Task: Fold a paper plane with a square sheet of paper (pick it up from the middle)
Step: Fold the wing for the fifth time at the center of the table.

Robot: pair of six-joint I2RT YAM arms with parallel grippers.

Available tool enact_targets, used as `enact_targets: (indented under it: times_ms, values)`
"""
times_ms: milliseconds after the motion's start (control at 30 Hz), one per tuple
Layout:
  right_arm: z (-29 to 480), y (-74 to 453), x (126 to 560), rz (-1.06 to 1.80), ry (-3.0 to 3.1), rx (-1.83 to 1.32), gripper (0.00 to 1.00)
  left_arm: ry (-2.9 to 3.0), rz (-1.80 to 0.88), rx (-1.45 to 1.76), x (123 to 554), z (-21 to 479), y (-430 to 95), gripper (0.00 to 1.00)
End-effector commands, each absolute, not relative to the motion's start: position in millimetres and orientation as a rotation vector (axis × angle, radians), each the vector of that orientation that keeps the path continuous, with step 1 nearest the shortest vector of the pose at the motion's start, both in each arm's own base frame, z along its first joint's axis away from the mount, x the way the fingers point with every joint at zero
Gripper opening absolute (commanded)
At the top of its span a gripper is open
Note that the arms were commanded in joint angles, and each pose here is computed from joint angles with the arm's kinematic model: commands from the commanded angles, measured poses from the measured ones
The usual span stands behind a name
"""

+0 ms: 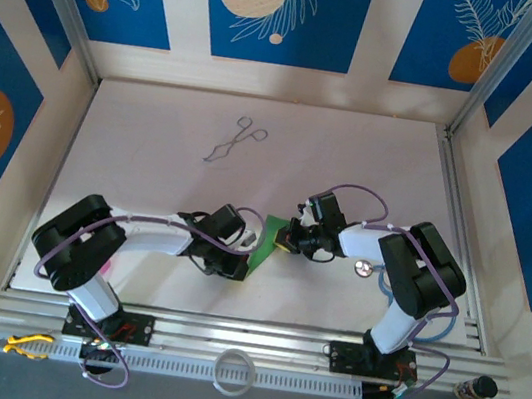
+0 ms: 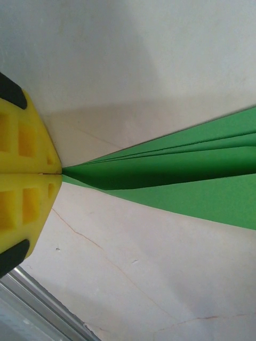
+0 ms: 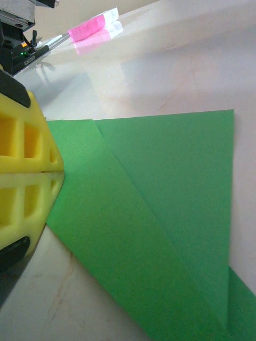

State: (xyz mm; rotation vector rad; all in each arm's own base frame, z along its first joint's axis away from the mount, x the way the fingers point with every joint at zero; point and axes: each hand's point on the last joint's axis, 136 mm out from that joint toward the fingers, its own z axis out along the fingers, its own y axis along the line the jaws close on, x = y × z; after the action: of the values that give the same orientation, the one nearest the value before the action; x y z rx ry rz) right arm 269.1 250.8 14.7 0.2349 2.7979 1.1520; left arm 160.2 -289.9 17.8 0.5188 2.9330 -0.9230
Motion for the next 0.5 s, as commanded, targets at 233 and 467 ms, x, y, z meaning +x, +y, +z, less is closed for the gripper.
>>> enact_targets:
  times_ms: [233, 467]
  values:
    - [-4.9, 236.5, 262.9, 1.049, 2.878, 0.308, 0.02, 2.934, -0.889, 0.560, 145.8, 26.8, -275.1, 0.16]
    - [-3.1, 237.3, 263.3, 1.054, 2.874, 0.302, 0.02, 2.830, -0.857, 0.529, 166.9, 56.6, -275.8, 0.23]
